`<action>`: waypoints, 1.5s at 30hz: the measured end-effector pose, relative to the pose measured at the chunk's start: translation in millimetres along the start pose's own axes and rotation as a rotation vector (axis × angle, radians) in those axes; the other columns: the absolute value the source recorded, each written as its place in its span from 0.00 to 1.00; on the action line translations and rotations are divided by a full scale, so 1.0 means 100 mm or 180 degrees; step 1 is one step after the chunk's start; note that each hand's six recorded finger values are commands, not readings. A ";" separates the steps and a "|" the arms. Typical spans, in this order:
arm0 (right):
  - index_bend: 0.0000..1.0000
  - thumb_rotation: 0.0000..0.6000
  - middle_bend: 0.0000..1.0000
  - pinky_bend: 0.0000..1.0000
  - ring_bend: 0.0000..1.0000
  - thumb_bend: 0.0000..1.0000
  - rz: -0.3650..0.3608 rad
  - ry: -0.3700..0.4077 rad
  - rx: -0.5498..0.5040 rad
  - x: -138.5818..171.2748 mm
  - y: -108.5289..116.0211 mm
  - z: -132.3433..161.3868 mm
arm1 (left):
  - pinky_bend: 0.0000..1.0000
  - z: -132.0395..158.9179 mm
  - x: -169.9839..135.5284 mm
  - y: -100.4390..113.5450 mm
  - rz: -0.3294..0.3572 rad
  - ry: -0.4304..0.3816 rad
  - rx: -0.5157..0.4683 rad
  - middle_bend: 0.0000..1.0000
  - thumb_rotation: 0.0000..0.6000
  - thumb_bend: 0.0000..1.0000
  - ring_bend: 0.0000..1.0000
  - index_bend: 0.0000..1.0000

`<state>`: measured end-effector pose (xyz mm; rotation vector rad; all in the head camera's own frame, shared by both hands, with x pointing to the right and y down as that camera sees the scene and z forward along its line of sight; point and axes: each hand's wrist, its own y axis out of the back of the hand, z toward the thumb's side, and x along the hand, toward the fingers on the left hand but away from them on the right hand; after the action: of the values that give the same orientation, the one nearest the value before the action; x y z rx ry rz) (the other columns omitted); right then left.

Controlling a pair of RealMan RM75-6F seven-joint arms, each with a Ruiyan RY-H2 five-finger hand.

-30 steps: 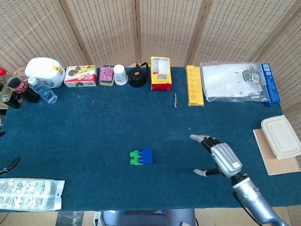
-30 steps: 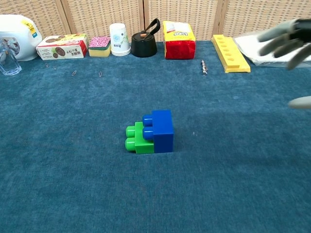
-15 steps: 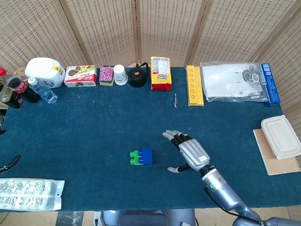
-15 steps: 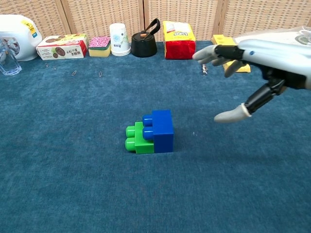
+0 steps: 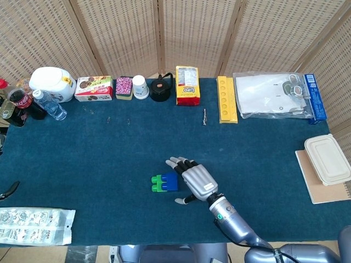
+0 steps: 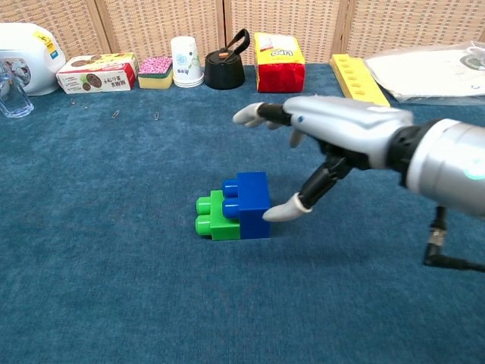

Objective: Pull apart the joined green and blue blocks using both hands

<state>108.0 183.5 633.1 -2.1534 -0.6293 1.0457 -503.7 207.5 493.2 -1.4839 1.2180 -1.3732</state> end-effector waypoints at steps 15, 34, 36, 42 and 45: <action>0.20 0.74 0.19 0.28 0.23 0.14 0.0097 -0.0115 0.0169 -0.25 -0.21 0.00 | 0.16 -0.06 -0.03 -0.01 -0.0009 0.0052 0.0003 0.12 0.60 0.23 0.09 0.25; 0.31 0.74 0.29 0.31 0.32 0.16 0.0186 -0.0216 0.0226 -0.39 -0.39 -0.09 | 0.16 -0.11 -0.04 -0.02 -0.0024 0.0085 0.0009 0.12 0.59 0.23 0.09 0.24; 0.34 0.74 0.31 0.32 0.36 0.16 0.0190 -0.0227 0.0225 -0.40 -0.39 -0.10 | 0.16 -0.11 -0.03 -0.03 -0.0025 0.0083 0.0009 0.12 0.59 0.23 0.09 0.24; 0.44 0.74 0.41 0.39 0.48 0.16 0.0187 -0.0232 0.0227 -0.43 -0.40 -0.10 | 0.16 -0.12 -0.03 -0.03 -0.0026 0.0088 0.0007 0.12 0.60 0.23 0.09 0.25; 0.48 0.73 0.45 0.42 0.52 0.16 0.0189 -0.0232 0.0219 -0.45 -0.40 -0.09 | 0.16 -0.13 -0.04 -0.03 -0.0024 0.0095 0.0009 0.12 0.59 0.23 0.09 0.24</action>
<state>84.2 178.0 689.2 -2.0935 -0.5577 1.1653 -515.9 212.8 497.1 -1.4723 1.2297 -1.4061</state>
